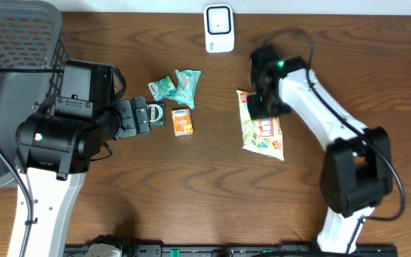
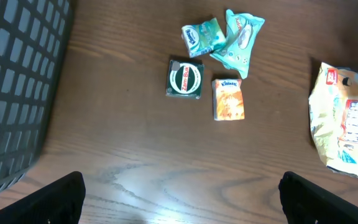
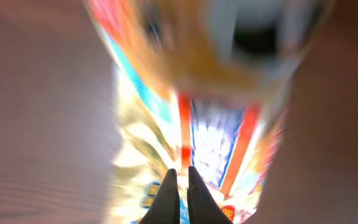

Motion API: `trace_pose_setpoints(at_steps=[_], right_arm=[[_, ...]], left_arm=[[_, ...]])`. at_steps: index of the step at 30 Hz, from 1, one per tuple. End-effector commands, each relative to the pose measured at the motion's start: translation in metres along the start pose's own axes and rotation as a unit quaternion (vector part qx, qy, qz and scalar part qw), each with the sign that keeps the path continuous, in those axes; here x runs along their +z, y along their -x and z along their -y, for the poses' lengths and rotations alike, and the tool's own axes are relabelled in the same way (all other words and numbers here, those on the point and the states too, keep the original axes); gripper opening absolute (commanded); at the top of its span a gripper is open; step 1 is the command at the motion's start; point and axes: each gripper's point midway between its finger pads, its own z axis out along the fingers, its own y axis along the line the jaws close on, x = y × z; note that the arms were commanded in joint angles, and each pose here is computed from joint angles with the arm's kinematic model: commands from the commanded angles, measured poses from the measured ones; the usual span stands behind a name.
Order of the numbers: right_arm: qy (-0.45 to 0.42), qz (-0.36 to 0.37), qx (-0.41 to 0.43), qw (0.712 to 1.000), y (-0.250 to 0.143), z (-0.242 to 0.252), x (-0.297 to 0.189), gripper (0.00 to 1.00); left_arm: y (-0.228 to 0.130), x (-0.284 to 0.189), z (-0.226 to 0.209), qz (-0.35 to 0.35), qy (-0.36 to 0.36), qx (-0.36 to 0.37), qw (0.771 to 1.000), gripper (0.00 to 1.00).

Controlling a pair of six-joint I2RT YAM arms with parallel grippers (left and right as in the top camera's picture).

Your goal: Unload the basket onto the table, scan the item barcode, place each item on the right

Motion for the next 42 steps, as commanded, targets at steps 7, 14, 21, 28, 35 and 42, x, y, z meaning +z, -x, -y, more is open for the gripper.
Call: trace_pose_setpoints(at_steps=[7,14,21,28,35,42], right_arm=[[-0.024,0.07,-0.003,0.997,0.028,0.005,-0.012,0.01],[-0.036,0.011,0.029,0.999,0.003,0.011,0.068,0.01],[-0.027,0.065,0.039,0.997,0.05,0.017,0.043,0.02],[0.028,0.007,-0.004,1.0,0.04,0.0,-0.045,0.1],[0.002,-0.146,-0.007,0.989,-0.04,-0.007,-0.024,0.04],[-0.009,-0.171,-0.003,0.985,-0.081,-0.018,0.054,0.01]], left_arm=[[0.003,-0.003,0.0,0.007,0.002,0.001,1.0,0.98],[0.003,-0.003,0.0,0.007,0.002,0.001,1.0,0.98],[0.003,-0.003,0.0,0.007,0.002,0.001,1.0,0.98],[0.003,-0.003,0.0,0.007,0.002,0.001,1.0,0.98],[0.003,-0.003,0.0,0.007,0.002,0.001,1.0,0.98],[0.003,-0.003,0.0,0.007,0.002,0.001,1.0,0.98]])
